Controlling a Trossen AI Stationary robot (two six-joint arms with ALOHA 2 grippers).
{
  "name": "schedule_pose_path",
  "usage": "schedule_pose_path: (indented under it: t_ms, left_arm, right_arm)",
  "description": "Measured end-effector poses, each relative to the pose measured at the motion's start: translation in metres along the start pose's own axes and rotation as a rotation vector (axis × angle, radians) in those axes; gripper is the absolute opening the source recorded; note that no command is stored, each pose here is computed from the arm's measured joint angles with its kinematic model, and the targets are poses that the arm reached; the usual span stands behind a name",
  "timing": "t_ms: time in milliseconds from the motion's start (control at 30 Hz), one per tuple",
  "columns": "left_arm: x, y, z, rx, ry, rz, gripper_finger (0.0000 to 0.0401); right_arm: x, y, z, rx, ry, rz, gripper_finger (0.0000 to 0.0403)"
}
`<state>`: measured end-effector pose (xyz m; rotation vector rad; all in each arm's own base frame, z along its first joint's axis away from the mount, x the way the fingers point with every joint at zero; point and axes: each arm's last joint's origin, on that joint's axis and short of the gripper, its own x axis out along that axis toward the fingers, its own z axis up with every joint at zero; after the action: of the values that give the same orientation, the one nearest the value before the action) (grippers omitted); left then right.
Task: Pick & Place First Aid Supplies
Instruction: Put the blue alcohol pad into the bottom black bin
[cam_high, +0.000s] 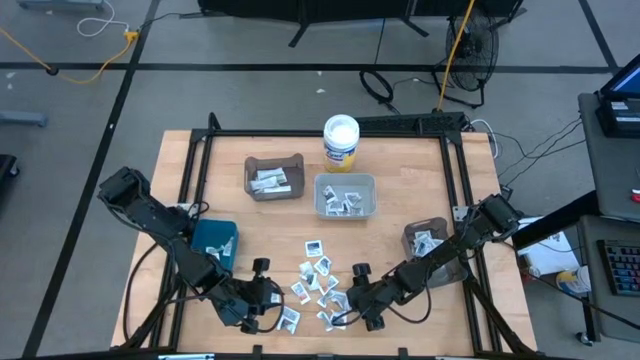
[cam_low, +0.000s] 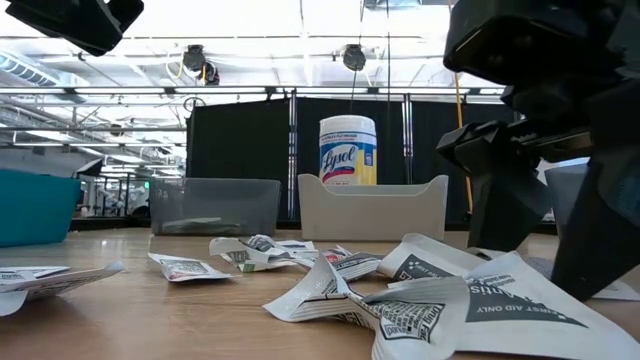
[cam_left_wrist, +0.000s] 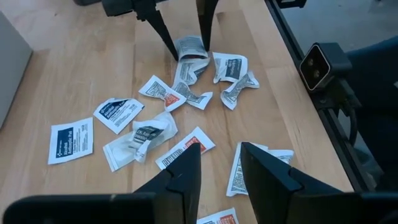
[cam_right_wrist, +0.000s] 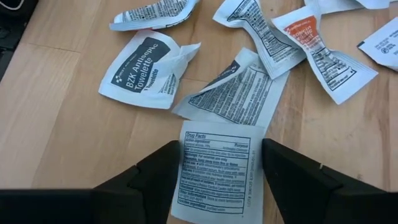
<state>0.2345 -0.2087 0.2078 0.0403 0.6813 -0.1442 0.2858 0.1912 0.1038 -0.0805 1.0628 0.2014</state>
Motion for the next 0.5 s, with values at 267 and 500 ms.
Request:
schedule_pose_path:
  t_ms: [267, 500]
  left_arm:
    - [0.0, 0.0, 0.0, 0.0, 0.0, 0.0, 0.012]
    - [0.0, 0.0, 0.0, 0.0, 0.0, 0.0, 0.012]
  right_arm:
    - [-0.004, 0.0, 0.001, 0.002, -0.006, 0.009, 0.0193]
    - [-0.022, 0.0, 0.006, -0.005, -0.028, 0.029, 0.0179]
